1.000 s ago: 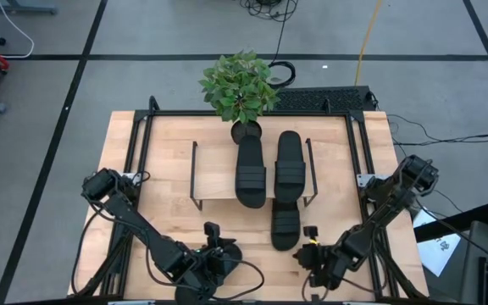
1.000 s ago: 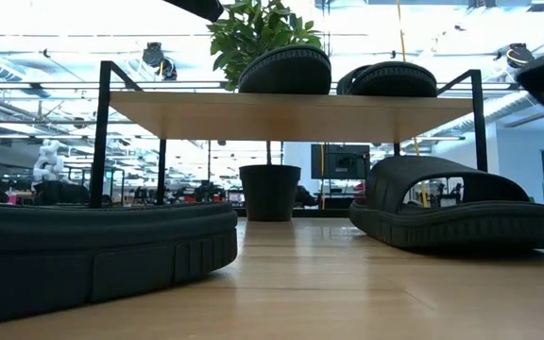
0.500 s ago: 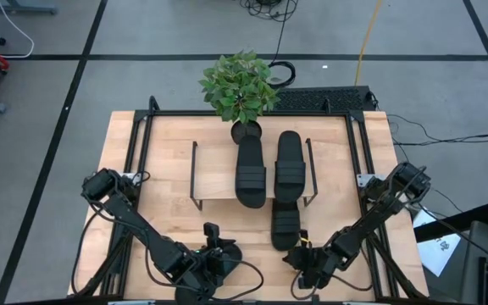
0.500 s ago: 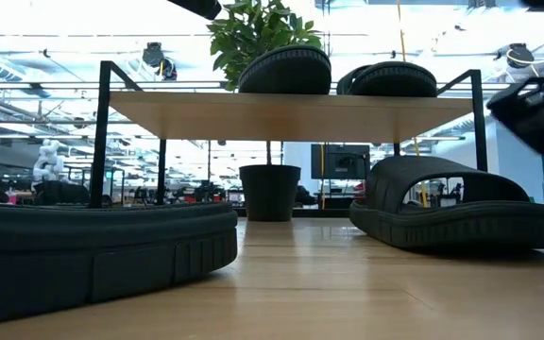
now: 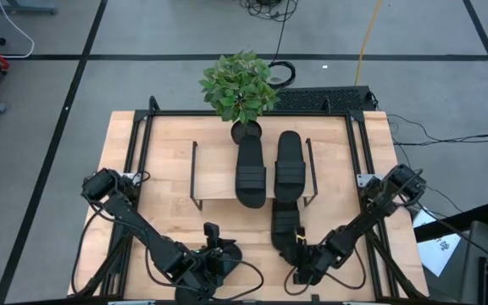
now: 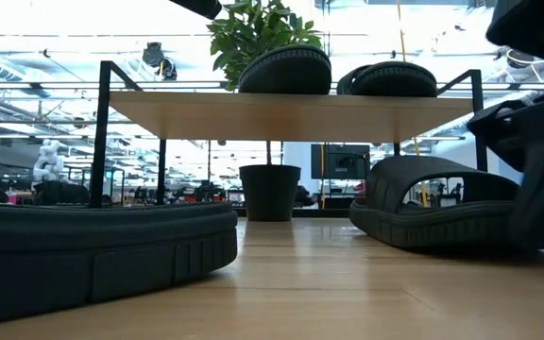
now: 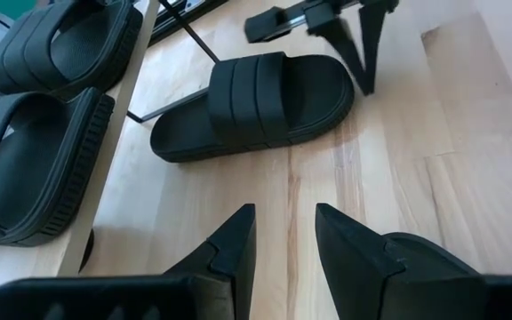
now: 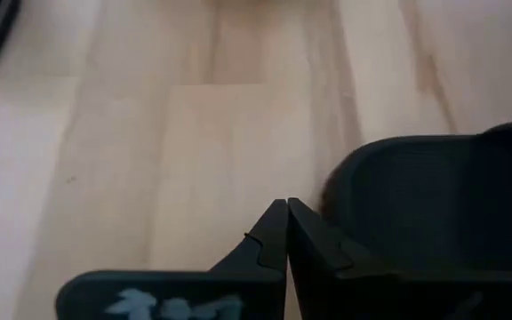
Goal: Pick and place slides into the shelf
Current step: Put the black slide under the shelf
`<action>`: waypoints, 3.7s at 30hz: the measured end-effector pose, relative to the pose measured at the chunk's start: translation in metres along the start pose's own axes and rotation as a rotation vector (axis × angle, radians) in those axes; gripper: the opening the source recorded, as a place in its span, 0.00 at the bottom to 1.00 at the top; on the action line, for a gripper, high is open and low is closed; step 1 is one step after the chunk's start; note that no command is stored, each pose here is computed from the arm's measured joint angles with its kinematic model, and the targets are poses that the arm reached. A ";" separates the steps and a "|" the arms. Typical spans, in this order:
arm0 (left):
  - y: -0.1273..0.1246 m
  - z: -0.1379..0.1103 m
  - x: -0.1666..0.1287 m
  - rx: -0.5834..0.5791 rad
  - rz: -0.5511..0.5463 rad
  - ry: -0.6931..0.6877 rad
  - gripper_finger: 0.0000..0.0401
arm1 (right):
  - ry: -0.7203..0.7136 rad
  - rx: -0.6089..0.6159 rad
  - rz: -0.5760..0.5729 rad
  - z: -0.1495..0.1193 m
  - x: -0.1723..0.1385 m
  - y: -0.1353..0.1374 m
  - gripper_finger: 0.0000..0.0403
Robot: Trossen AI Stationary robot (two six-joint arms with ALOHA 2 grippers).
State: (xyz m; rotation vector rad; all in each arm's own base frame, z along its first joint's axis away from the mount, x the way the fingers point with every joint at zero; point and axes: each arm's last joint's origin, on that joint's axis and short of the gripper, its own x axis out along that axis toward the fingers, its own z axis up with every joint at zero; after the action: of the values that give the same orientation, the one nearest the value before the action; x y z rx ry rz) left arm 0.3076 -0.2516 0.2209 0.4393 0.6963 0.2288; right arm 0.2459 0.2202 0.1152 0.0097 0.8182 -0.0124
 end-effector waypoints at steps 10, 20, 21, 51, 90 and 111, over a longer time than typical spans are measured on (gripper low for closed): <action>0.000 0.000 0.000 0.004 0.000 0.001 0.29 | 0.056 -0.006 -0.097 0.002 0.007 -0.019 0.00; 0.000 0.000 0.000 0.003 0.001 0.003 0.29 | 0.096 -0.008 -0.142 0.002 0.009 -0.027 0.00; 0.000 0.000 0.000 0.004 0.001 0.003 0.29 | 0.101 -0.010 -0.145 0.002 0.009 -0.028 0.00; 0.000 -0.001 0.000 0.008 0.002 0.009 0.29 | 0.172 -0.039 -0.247 0.004 0.004 -0.049 0.00; 0.036 -0.014 -0.106 0.177 -0.007 -0.048 0.29 | -0.641 -0.464 -0.027 0.006 -0.139 -0.069 0.00; -0.021 -0.055 -0.147 -0.113 -0.395 -0.067 0.29 | -0.645 -0.519 0.177 0.026 -0.097 -0.037 0.00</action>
State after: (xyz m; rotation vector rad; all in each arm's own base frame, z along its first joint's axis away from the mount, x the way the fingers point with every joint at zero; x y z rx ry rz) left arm 0.1625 -0.3038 0.2570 0.1938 0.6864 -0.1183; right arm 0.1979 0.1840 0.2037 -0.3935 0.1550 0.3484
